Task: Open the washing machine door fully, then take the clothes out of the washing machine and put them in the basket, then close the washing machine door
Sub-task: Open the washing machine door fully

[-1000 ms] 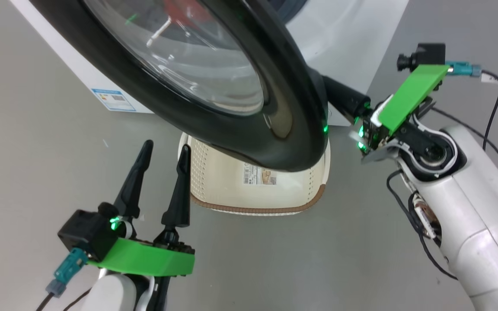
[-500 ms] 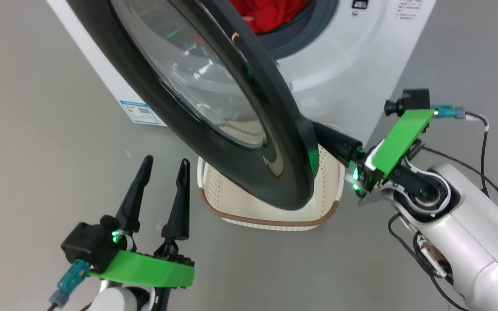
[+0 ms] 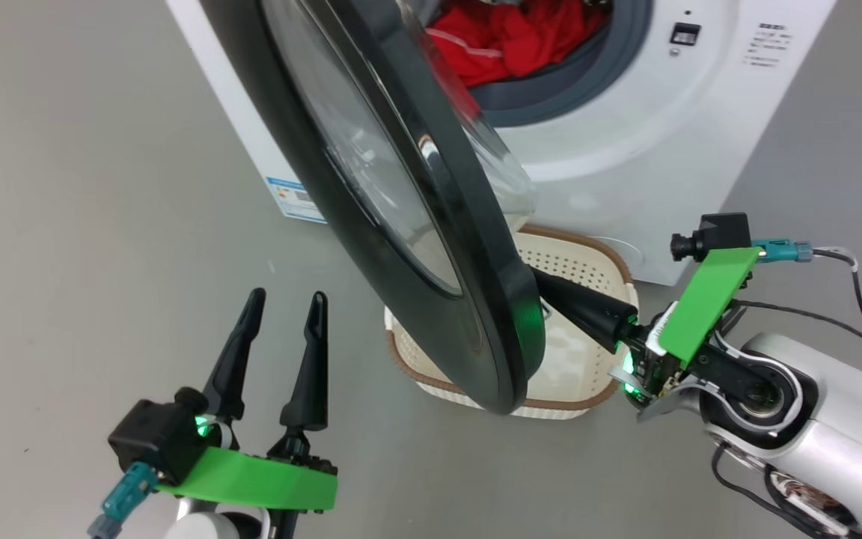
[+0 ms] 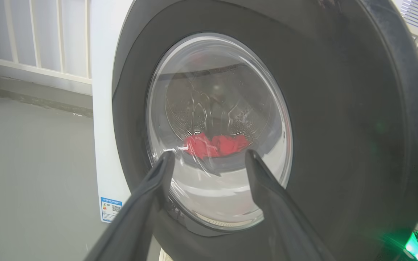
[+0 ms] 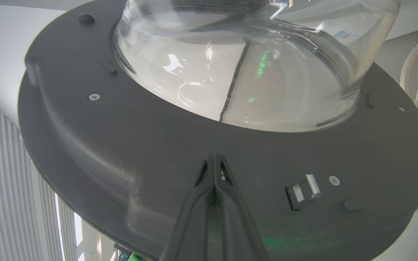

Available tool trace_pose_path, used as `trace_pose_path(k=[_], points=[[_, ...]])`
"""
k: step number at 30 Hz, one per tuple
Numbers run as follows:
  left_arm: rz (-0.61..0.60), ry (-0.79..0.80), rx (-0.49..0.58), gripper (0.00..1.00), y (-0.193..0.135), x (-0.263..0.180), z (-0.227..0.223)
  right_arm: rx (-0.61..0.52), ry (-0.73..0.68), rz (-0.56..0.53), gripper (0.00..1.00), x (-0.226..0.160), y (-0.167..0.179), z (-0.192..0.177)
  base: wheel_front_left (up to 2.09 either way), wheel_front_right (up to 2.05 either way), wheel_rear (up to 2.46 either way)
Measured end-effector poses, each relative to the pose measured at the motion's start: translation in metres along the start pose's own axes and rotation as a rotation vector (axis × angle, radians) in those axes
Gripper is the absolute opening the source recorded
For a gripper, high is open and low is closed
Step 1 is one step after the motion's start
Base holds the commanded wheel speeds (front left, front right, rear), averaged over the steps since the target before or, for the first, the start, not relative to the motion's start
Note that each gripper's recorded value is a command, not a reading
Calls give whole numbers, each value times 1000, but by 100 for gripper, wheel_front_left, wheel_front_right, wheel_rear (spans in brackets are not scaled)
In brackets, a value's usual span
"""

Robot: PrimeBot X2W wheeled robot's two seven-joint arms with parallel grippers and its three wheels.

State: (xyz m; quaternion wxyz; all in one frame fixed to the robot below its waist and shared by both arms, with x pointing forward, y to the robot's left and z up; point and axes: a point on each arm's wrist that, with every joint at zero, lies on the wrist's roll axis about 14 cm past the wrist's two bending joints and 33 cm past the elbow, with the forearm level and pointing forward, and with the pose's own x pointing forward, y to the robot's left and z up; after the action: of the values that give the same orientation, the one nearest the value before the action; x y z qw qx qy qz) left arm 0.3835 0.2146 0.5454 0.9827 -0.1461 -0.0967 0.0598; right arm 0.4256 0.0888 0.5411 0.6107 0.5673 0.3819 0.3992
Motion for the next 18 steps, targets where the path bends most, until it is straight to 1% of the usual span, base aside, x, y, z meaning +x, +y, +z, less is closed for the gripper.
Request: trace_pose_path(k=[8,13,18], points=[[51,-19,8,100,15,-9,10,3,75,0,0,9,21,-23,0,0,0],[76,-28,4,100,23,-14,14,8,100,24,0,17,38,-31,0,0,0],[91,-35,9,100,27,-18,18,7,116,27,0,19,40,-34,0,0,0]])
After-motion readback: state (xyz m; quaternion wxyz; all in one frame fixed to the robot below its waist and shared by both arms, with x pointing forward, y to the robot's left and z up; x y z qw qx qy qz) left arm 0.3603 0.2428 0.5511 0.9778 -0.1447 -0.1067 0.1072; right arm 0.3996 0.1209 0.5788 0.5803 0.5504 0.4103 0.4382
